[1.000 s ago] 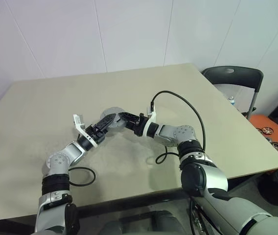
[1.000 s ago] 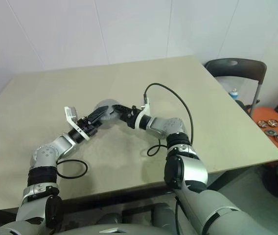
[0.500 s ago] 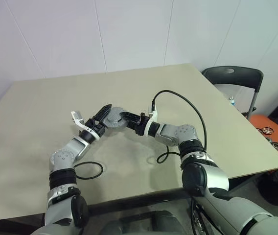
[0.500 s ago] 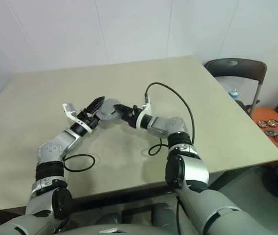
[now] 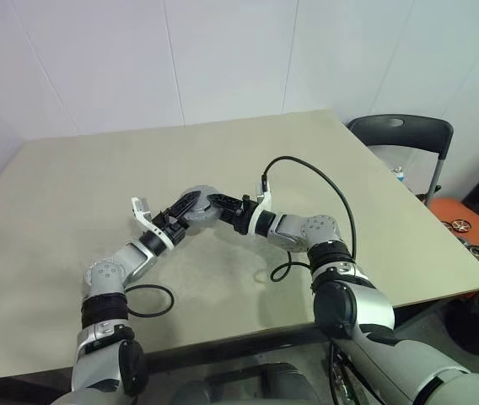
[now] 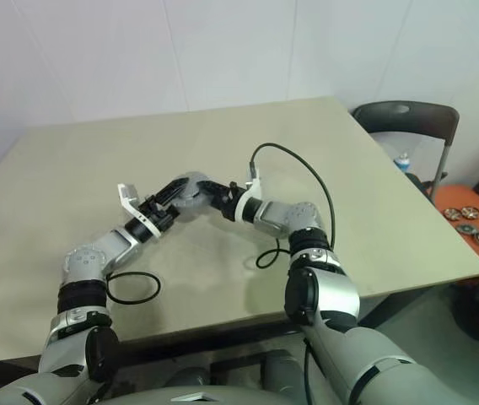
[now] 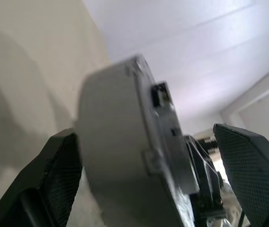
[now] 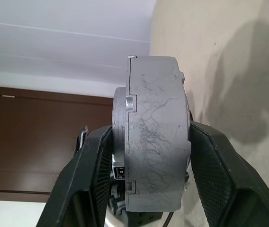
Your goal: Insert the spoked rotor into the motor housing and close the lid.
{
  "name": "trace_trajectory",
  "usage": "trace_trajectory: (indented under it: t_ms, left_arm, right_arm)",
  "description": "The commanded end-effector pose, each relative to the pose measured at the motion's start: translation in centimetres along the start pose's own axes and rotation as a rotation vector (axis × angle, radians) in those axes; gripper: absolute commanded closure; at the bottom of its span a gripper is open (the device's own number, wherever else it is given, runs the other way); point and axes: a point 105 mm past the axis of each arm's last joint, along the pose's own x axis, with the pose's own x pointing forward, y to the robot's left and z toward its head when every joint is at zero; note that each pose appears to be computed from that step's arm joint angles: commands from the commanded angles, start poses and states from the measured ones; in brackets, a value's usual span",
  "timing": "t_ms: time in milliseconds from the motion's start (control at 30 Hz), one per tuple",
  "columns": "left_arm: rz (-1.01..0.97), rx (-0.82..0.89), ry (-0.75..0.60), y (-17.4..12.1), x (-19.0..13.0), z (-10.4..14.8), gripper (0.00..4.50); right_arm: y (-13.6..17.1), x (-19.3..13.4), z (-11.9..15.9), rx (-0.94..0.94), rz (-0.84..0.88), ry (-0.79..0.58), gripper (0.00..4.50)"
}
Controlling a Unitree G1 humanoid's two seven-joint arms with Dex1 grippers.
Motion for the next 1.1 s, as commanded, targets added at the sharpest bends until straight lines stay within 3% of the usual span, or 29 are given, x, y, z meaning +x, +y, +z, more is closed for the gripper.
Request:
trace_trajectory:
  t_ms: [33,200,300,467,867,1100]
  left_arm:
    - [-0.026,0.023,-0.013,-0.6,0.0,0.5,0.02]
    - [-0.018,0.022,-0.002,-0.2,0.0,0.1,0.02]
    - [-0.013,0.023,-0.008,0.0,-0.1,0.3,0.57]
    - [-0.012,0.025,-0.010,0.0,0.0,0.4,2.00]
    - [-0.022,0.043,-0.004,-0.3,0.4,0.5,2.02]
    - [-0.093,0.040,0.004,-2.0,0.9,0.6,2.02]
  right_arm:
    - [2.3,0.4,0.8,-0.034,0.076,-0.023,2.37]
    - [2.1,0.4,0.8,-0.032,0.068,-0.026,2.37]
    - [2.0,0.3,0.8,-0.032,0.065,-0.027,2.37]
    - [1.9,0.2,0.9,-0.030,0.061,-0.031,2.37]
    - [1.8,0.3,0.8,-0.030,0.058,-0.034,2.37]
    - [3.2,0.4,-0.2,-0.026,0.125,0.030,2.37]
